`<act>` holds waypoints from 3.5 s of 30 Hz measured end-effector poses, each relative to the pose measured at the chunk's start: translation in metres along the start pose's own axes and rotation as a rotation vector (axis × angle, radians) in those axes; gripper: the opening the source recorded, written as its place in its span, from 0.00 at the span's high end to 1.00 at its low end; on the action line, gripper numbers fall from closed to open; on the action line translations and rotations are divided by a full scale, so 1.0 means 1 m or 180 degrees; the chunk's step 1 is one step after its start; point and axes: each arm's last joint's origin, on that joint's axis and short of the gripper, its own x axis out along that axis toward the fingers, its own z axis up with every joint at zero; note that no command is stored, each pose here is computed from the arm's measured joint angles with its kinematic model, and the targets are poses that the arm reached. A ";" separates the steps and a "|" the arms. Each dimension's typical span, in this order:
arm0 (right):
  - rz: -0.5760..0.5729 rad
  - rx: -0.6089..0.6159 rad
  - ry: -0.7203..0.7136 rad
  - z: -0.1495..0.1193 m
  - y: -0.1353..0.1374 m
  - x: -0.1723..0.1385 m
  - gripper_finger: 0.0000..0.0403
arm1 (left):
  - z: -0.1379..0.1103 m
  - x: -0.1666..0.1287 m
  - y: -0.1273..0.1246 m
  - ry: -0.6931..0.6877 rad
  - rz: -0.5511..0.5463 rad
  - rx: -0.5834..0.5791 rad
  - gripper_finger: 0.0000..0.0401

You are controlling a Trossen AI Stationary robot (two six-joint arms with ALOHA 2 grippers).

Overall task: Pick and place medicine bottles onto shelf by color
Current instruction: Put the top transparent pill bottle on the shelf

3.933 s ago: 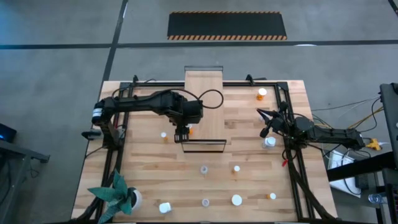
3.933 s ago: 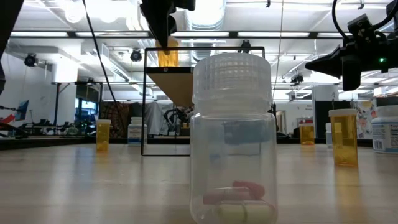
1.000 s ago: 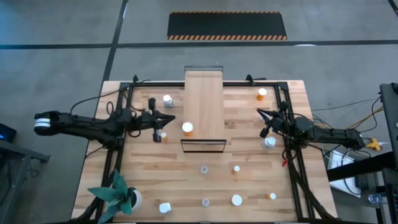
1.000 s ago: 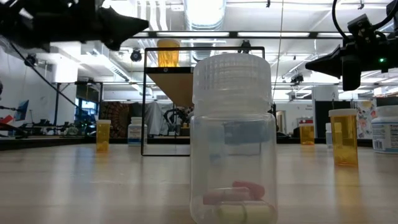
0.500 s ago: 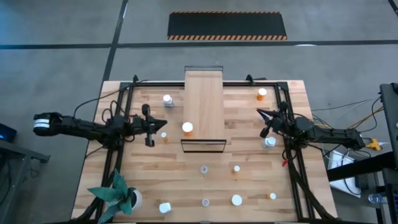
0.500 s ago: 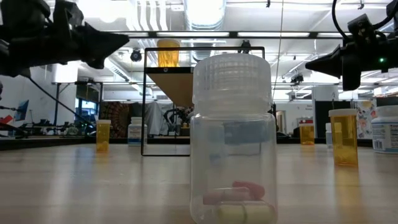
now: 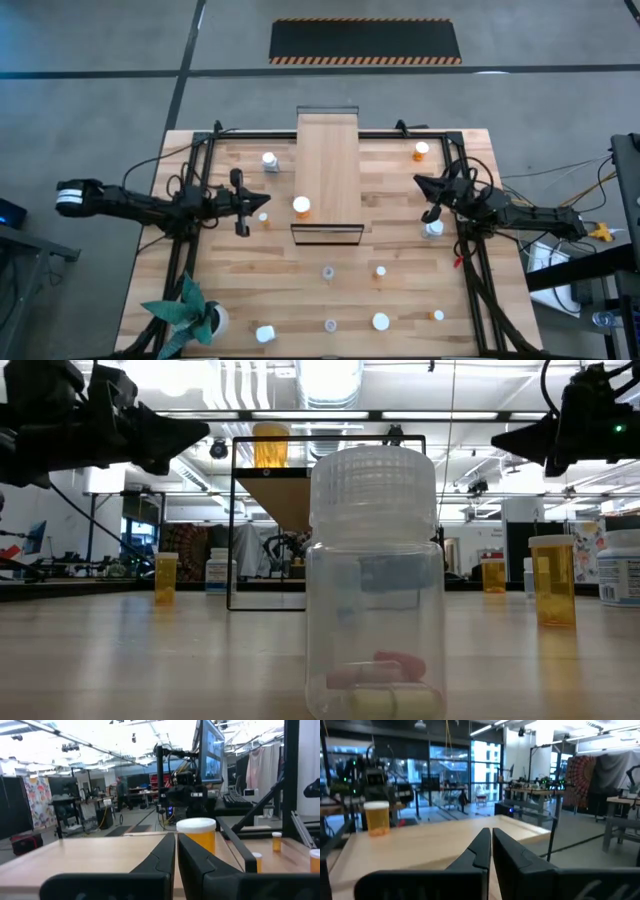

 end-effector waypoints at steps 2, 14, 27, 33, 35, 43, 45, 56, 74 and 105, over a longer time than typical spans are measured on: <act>-0.0010 0.0020 -0.0072 0.002 0.000 0.000 0.98 | -0.002 0.002 0.000 0.0078 0.0043 -0.0057 1.00; -0.0121 0.0061 -0.0240 0.008 -0.002 0.001 0.97 | -0.003 0.006 0.000 -0.0128 0.0091 0.0016 1.00; -0.0818 0.0494 0.0660 0.015 -0.007 0.004 0.64 | -0.008 0.006 0.002 -0.0038 0.0281 -0.0056 1.00; -0.1088 0.0976 0.1437 0.030 -0.009 0.003 0.49 | -0.009 0.006 0.002 -0.0003 0.0348 -0.0013 1.00; -0.1259 0.1106 0.1723 0.037 -0.010 0.002 0.46 | -0.009 0.006 0.002 0.0003 0.0348 0.0035 1.00; -0.2130 0.1399 0.2706 0.036 0.000 0.023 0.36 | -0.013 0.006 0.002 0.0097 0.0338 0.0123 1.00; -0.2281 0.1412 0.2891 0.030 0.003 0.030 0.33 | -0.014 0.007 0.002 0.0120 0.0335 0.0143 1.00; -0.2960 0.1486 0.3447 0.003 -0.004 0.043 0.26 | -0.016 0.007 0.002 0.0138 0.0332 0.0228 1.00; -0.3023 0.1352 0.3552 -0.022 -0.016 0.062 0.33 | -0.015 0.008 0.002 0.0120 0.0334 0.0228 1.00; -0.2499 0.1175 0.3789 -0.032 -0.016 0.085 0.68 | -0.014 0.009 0.002 0.0110 0.0334 0.0226 1.00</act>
